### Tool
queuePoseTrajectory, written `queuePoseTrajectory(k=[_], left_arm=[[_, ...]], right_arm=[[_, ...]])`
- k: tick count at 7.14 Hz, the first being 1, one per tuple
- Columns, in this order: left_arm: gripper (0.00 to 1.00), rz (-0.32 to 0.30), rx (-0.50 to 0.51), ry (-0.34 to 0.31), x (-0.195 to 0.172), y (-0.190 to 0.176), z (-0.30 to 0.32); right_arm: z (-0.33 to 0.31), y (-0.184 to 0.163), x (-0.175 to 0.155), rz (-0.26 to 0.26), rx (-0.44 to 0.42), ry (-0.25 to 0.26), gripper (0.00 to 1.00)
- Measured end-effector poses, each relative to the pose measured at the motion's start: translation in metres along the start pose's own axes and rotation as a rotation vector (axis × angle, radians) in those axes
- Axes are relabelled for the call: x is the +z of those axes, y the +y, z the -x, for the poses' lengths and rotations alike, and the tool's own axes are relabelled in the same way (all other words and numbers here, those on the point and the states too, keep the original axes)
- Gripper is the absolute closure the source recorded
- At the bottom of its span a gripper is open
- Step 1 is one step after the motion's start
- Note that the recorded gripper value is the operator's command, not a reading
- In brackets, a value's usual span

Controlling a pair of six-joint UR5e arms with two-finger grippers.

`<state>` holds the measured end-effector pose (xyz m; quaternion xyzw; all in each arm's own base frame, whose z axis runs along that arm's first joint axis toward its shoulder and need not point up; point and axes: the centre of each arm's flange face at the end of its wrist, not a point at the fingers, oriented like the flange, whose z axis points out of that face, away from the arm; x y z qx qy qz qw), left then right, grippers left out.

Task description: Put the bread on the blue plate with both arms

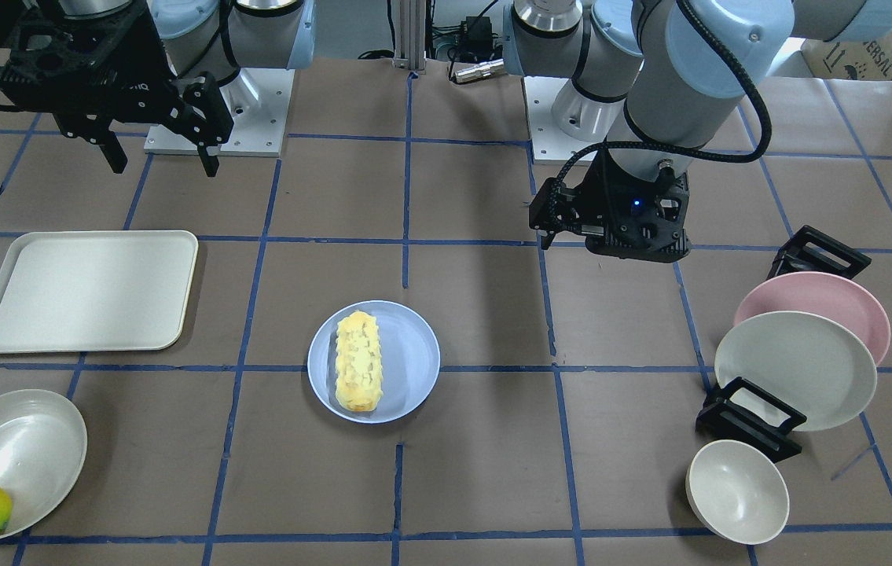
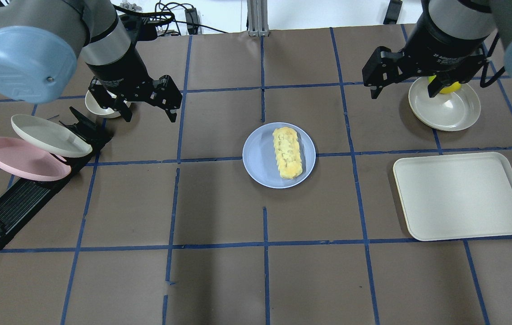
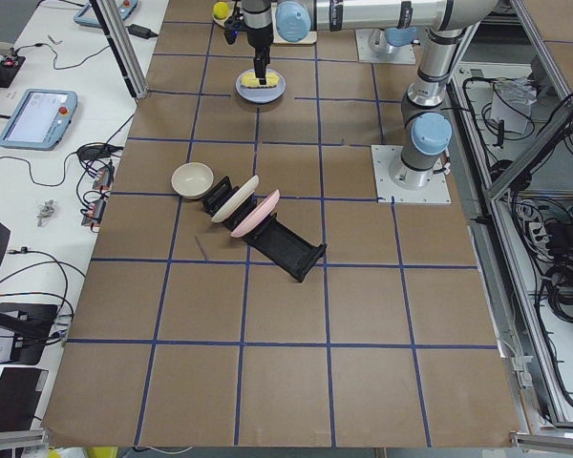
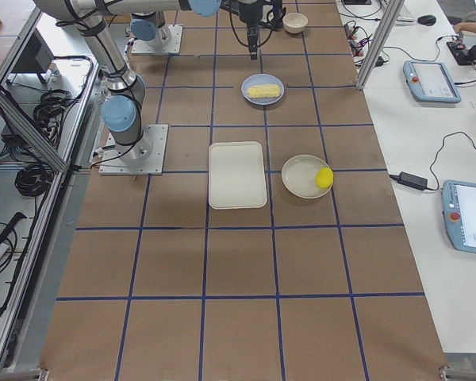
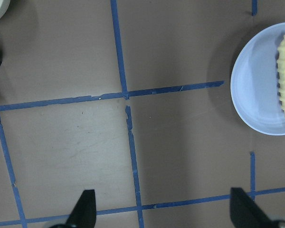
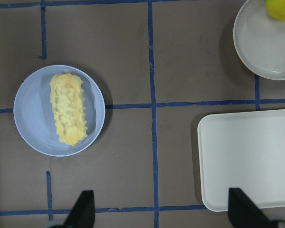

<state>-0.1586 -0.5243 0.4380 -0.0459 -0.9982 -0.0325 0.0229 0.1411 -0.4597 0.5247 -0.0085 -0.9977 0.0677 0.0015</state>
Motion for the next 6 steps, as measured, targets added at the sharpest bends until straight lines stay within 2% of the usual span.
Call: queuePoseTrajectory(k=[3, 6], left_arm=[[0.00, 0.001, 0.001, 0.000, 0.000, 0.000, 0.000], [0.00, 0.014, 0.000, 0.001, 0.008, 0.006, -0.001]], right_arm=[[0.002, 0.002, 0.004, 0.013, -0.007, 0.010, 0.00], [0.002, 0.005, 0.015, 0.075, -0.008, 0.018, 0.00]])
